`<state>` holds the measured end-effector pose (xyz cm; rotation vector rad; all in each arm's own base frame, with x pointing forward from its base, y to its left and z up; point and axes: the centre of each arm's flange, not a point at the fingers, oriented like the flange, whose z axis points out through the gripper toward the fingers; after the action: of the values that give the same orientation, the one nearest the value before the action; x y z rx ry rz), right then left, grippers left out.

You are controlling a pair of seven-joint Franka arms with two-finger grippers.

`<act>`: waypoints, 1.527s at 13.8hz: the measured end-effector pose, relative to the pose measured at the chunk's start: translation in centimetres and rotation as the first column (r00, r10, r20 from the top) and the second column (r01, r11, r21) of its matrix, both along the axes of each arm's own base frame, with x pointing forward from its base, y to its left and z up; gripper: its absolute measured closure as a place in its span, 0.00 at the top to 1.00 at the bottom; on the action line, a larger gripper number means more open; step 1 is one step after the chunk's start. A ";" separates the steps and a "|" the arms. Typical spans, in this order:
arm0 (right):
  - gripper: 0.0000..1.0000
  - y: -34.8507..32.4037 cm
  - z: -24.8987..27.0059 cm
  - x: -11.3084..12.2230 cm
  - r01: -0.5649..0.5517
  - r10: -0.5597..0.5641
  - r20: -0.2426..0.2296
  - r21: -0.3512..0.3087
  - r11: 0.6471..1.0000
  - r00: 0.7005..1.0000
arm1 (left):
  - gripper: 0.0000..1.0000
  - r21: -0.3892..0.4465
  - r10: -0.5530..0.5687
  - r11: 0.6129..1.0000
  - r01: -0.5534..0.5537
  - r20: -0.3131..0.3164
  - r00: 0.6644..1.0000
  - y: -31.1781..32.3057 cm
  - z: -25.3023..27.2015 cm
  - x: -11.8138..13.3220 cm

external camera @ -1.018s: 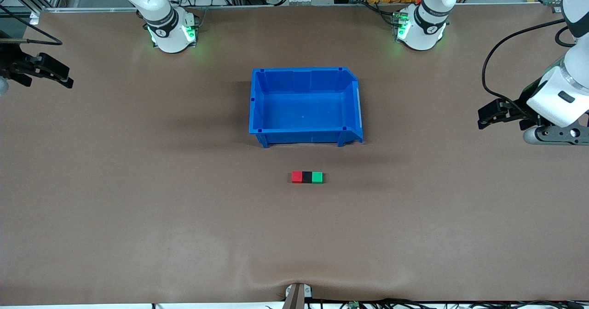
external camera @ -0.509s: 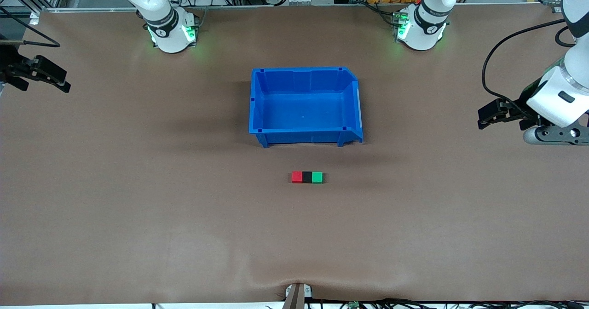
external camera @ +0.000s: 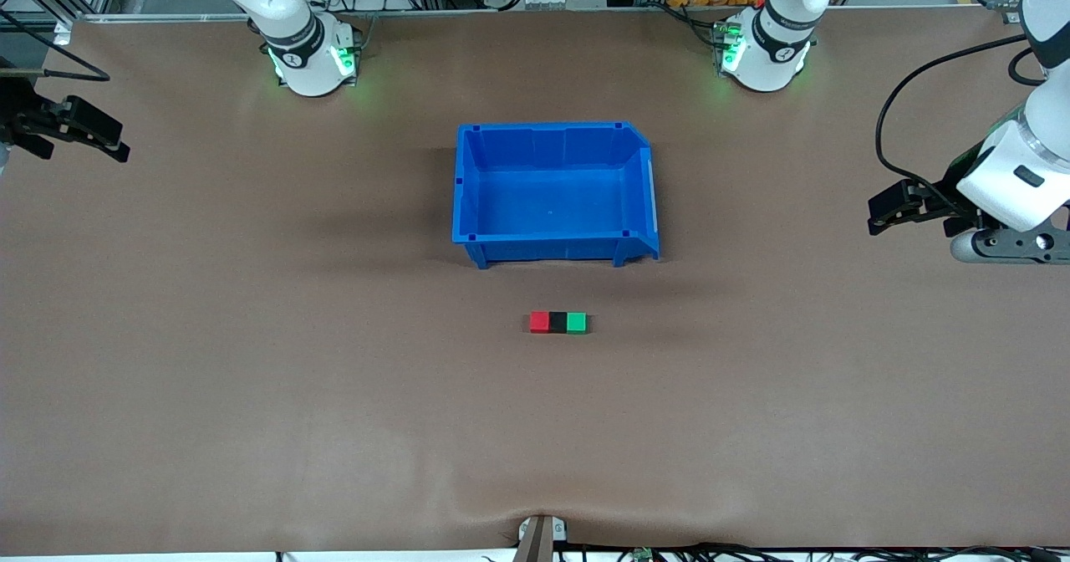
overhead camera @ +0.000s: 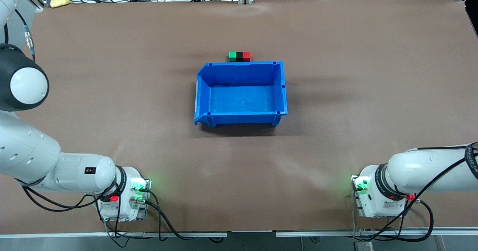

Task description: Attach green and red cubes to black cube

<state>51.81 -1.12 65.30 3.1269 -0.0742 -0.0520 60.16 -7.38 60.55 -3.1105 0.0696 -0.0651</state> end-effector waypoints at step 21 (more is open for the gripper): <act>1.00 0.6 0.4 -0.2 -0.010 0.010 0.006 0.011 1.000 1.000 | 1.00 0.000 0.006 1.000 -0.006 0.020 1.000 0.3 2.6 -0.7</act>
<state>51.65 -0.55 65.67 3.1386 -0.0581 -0.0439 59.43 -7.12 63.13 -3.1097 0.0602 -0.0957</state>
